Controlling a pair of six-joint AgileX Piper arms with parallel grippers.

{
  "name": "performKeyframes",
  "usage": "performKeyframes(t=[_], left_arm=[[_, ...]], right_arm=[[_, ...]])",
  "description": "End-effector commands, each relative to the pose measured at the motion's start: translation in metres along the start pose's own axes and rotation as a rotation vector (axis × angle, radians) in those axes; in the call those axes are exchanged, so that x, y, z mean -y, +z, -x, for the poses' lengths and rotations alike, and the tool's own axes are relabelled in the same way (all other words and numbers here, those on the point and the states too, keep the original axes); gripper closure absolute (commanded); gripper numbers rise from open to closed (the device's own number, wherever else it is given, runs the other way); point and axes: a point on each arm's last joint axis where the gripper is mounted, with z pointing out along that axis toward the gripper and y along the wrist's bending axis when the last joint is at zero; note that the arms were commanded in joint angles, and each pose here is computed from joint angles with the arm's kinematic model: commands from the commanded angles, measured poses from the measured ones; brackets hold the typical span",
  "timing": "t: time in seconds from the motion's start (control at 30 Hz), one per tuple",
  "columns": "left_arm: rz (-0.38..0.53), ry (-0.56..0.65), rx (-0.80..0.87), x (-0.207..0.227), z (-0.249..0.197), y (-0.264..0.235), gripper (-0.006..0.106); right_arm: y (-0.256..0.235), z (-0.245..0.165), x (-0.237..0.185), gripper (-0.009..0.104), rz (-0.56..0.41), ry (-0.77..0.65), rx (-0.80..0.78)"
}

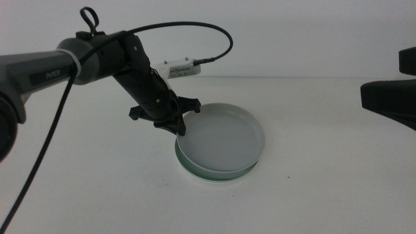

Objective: Stack the three bowls on top of each other.

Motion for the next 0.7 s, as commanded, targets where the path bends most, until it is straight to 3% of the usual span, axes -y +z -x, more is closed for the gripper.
performKeyframes(t=[0.0,0.07,0.17,0.27,0.4,0.57,0.67], left_arm=[[-0.009,-0.007,0.016,0.003,0.003,0.0,0.099],[-0.002,0.0,0.018,0.001,0.004,0.0,0.094],[-0.007,0.017,0.033,-0.001,0.005,-0.008,0.075],[-0.013,0.075,0.053,0.001,0.005,-0.028,0.049],[0.023,0.118,0.134,0.006,0.0,-0.075,0.006],[0.063,0.172,0.387,0.02,-0.037,-0.149,0.007],[0.099,0.211,0.62,0.022,-0.092,-0.196,0.007]], right_arm=[[-0.001,0.0,0.001,0.006,-0.01,-0.014,0.004],[-0.001,0.0,0.001,0.006,-0.01,-0.014,0.004],[-0.001,0.0,0.001,0.006,-0.01,-0.014,0.004],[-0.001,0.0,0.001,0.006,-0.01,-0.014,0.004],[-0.001,0.0,0.001,0.006,-0.01,-0.014,0.004],[-0.001,0.0,0.001,0.006,-0.01,-0.014,0.004],[-0.001,0.0,0.001,0.006,-0.01,-0.014,0.004]])
